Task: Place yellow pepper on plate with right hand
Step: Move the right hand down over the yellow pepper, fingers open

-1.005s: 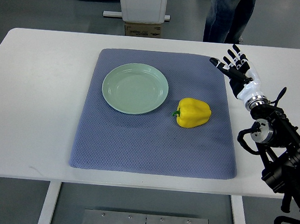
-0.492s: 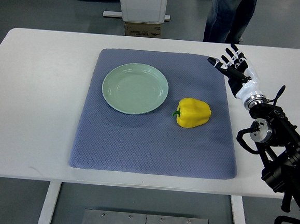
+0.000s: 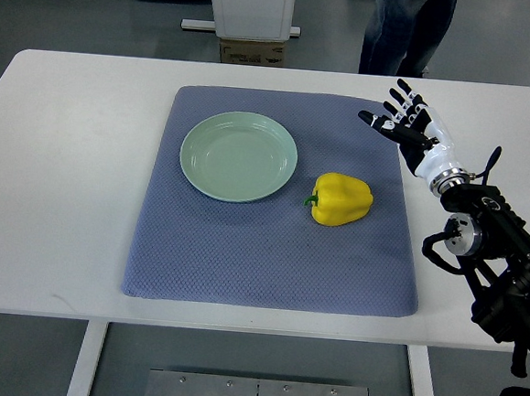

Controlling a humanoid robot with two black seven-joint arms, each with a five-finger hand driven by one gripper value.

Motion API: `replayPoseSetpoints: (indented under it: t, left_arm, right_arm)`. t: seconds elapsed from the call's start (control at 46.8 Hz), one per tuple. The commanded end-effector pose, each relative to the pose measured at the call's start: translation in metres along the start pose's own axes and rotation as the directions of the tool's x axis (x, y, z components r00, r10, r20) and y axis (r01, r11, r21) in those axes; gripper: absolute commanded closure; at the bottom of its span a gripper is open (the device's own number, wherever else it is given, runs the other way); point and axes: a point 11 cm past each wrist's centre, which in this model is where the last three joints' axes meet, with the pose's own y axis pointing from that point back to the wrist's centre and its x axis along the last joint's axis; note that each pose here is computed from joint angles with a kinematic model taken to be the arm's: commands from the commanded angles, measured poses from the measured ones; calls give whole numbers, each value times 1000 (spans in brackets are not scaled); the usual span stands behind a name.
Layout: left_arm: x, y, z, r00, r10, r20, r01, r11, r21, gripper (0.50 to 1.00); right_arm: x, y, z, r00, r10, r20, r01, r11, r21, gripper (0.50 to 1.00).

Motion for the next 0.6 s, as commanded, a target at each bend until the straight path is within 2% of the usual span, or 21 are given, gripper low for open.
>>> replayPoseSetpoints:
  t: [0.0, 0.342, 0.577]
  left_arm:
    - [0, 0, 0, 1000, -1, 0, 1, 1000, 0, 500]
    - [0, 0, 0, 1000, 1, 0, -1, 1000, 0, 500]
    - [0, 0, 0, 1000, 1, 0, -1, 1000, 0, 500]
  right_arm:
    - [-4, 2, -6, 998, -36, -44, 36, 999, 4, 502]
    - [-20, 9, -24, 950, -218, -221, 218, 976, -27, 505]
    - [-21, 17, -24, 836, -331, -438, 334, 940, -73, 505]
